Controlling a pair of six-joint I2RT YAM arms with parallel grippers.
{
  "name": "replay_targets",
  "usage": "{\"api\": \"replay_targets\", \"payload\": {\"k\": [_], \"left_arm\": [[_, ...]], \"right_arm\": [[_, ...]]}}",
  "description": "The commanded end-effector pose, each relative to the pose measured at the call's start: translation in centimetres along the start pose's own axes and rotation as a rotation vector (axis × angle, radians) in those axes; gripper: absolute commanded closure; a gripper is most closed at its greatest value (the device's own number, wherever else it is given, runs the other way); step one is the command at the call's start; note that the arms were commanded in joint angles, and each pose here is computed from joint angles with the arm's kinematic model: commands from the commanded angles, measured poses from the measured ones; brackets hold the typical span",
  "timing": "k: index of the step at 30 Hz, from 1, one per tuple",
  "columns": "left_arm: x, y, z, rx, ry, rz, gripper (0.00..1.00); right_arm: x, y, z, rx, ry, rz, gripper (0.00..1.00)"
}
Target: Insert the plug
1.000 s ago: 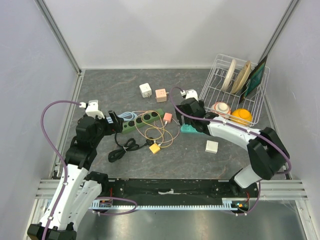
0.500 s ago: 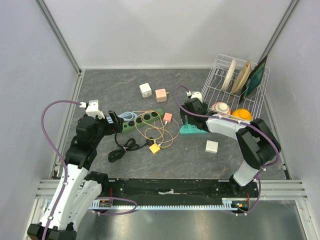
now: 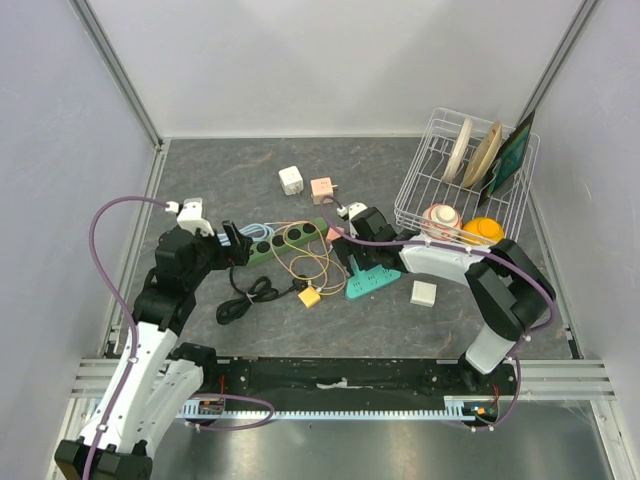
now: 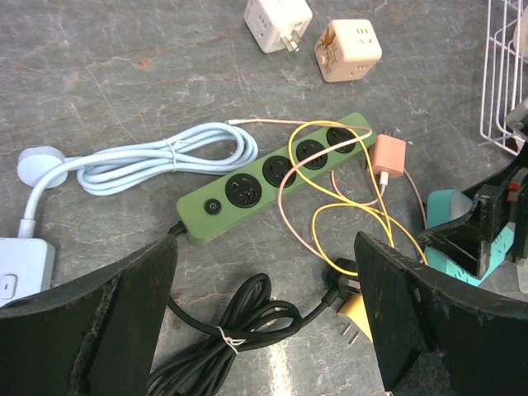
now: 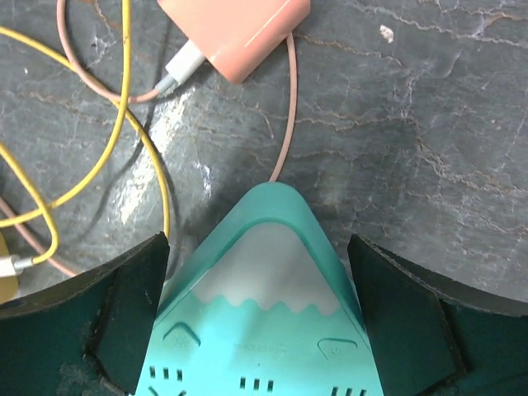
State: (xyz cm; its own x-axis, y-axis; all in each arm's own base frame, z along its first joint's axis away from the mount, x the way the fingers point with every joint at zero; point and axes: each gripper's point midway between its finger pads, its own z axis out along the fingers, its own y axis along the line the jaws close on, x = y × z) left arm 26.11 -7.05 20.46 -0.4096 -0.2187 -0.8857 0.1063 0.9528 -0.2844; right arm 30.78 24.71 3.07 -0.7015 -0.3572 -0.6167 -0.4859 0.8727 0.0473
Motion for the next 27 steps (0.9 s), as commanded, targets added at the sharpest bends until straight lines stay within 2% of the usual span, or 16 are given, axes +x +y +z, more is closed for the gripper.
{"api": "replay_targets", "payload": {"k": [1,4,6,12,13,14,15,17,19,21,22,23,27], "left_arm": [[-0.5,-1.6,1.4,0.078,0.032,-0.005,0.06],[-0.4,-1.9,3.4,0.064,0.101,-0.047,0.05],[-2.0,-2.6,4.7,0.066,0.110,-0.078,0.05],[-3.4,-3.2,12.1,-0.048,0.204,-0.134,0.05],[-3.7,-2.8,13.2,-0.095,0.196,-0.125,0.05],[-5.2,-4.1,14.0,-0.088,0.170,-0.116,0.05],[-3.7,-3.8,16.1,-0.125,0.219,-0.102,0.04],[-5.4,-5.3,18.0,-0.130,0.191,-0.092,0.04],[-4.1,-5.5,20.6,-0.158,0.226,-0.088,0.04],[-5.5,-6.1,22.3,-0.191,0.183,-0.077,0.04],[-4.4,-4.9,23.9,-0.269,0.186,-0.052,0.04],[-5.4,-5.8,24.6,-0.276,0.154,-0.045,0.04],[-4.6,-5.9,28.4,-0.323,0.148,-0.022,0.04]], "right_arm": [[-4.4,0.5,-3.4,-0.027,-0.124,-0.028,0.02],[-6.9,-0.7,-5.5,0.038,-0.213,0.014,0.02],[-8.1,-2.3,-6.9,0.130,-0.272,0.050,0.02],[-8.3,-5.1,-9.5,0.272,-0.372,0.161,0.02],[-7.9,-5.2,-9.5,0.271,-0.370,0.170,0.02],[-7.7,-5.2,-9.6,0.270,-0.376,0.180,0.02],[-7.9,-5.2,-10.0,0.261,-0.394,0.189,0.02],[-7.3,-5.2,-9.9,0.260,-0.391,0.192,0.02],[-7.1,-5.2,-9.8,0.256,-0.390,0.196,0.02],[-6.9,-5.1,-9.7,0.250,-0.389,0.198,0.02],[-6.5,-5.0,-9.4,0.245,-0.383,0.196,0.02],[-6.4,-5.1,-9.2,0.246,-0.386,0.195,0.02],[-5.8,-5.2,-8.4,0.250,-0.381,0.195,0.02]]}}
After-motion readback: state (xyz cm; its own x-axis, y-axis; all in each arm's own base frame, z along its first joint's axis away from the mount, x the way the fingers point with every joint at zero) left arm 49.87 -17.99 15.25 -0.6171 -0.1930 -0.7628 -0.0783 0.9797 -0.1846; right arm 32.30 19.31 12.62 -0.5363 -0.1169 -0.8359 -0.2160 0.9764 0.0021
